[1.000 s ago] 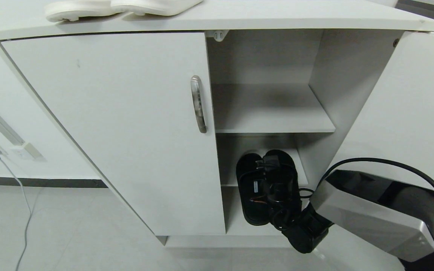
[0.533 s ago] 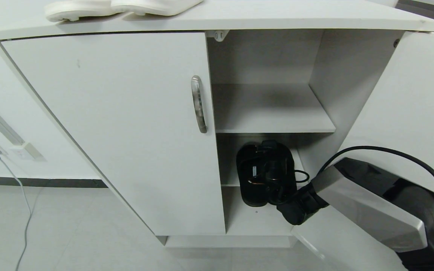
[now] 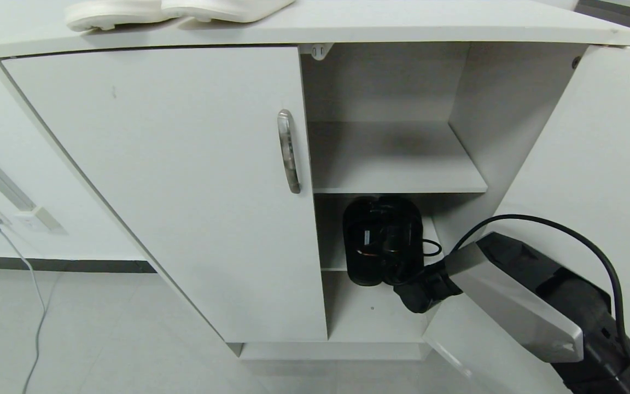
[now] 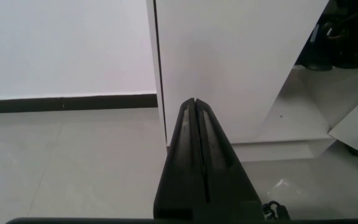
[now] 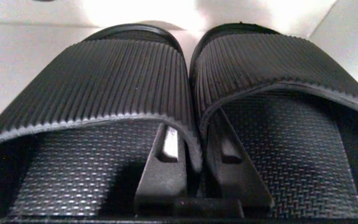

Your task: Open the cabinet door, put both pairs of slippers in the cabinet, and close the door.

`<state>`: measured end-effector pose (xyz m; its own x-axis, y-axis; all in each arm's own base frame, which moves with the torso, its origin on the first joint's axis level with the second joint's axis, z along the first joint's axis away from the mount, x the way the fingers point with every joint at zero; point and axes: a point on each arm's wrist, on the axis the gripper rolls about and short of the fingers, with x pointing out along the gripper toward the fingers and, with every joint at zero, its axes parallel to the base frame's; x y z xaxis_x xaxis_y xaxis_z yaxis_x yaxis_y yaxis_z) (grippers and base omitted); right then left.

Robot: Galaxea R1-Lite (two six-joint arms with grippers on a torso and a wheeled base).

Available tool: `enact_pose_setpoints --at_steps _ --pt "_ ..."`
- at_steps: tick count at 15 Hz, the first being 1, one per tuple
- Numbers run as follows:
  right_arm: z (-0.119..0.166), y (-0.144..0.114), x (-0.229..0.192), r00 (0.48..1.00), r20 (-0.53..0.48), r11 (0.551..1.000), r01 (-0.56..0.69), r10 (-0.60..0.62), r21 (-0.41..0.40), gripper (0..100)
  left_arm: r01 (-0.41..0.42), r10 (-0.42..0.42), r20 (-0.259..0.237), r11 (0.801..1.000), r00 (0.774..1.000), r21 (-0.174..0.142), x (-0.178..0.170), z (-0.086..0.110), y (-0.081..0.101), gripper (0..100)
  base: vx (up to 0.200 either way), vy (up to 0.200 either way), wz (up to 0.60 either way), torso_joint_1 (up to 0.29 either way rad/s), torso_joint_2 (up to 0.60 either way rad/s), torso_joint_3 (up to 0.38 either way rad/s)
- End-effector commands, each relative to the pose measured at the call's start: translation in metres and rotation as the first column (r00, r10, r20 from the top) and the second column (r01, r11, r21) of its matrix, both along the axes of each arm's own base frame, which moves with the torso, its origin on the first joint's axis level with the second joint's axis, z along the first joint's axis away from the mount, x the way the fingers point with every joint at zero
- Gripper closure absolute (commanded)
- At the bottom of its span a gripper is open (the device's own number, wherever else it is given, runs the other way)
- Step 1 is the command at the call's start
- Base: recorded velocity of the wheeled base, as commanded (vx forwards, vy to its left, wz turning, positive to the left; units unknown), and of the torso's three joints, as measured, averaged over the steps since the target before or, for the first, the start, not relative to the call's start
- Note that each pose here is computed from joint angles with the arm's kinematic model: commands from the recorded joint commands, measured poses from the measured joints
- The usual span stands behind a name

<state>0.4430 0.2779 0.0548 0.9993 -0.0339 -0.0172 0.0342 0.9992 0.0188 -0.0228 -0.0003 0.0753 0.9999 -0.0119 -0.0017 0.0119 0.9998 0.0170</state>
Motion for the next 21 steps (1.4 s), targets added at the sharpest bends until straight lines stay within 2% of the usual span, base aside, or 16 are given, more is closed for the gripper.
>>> enact_pose_setpoints --at_steps 1,9,10,16,21 --pt "-0.009 -0.001 0.005 1.0 -0.005 1.0 0.006 -0.006 -0.004 100 0.0 0.0 0.0 1.0 1.0 0.0 0.0 0.0 0.0 100 0.0 0.0 0.0 0.0 0.0 0.0" --pt "-0.017 -0.002 0.011 1.0 -0.008 1.0 0.014 -0.014 -0.007 100 0.0 0.0 0.0 1.0 1.0 0.0 0.0 0.0 0.0 100 0.0 0.0 0.0 0.0 0.0 0.0" --pt "-0.017 -0.002 0.011 1.0 -0.008 1.0 0.014 -0.014 -0.007 0 0.0 0.0 0.0 1.0 1.0 0.0 0.0 0.0 0.0 100 0.0 0.0 0.0 0.0 0.0 0.0" --pt "-0.013 -0.005 -0.003 0.999 -0.034 1.0 0.007 -0.008 -0.024 0 0.0 0.0 0.0 1.0 1.0 -0.002 0.0 0.0 0.0 100 0.0 0.0 0.0 0.0 0.0 0.0" --pt "0.006 -0.011 -0.046 0.999 -0.036 0.999 -0.027 0.026 -0.025 0 0.003 -0.003 0.0 1.0 1.0 0.0 0.0 0.0 0.0 100 0.0 0.0 0.0 0.0 0.0 0.0"
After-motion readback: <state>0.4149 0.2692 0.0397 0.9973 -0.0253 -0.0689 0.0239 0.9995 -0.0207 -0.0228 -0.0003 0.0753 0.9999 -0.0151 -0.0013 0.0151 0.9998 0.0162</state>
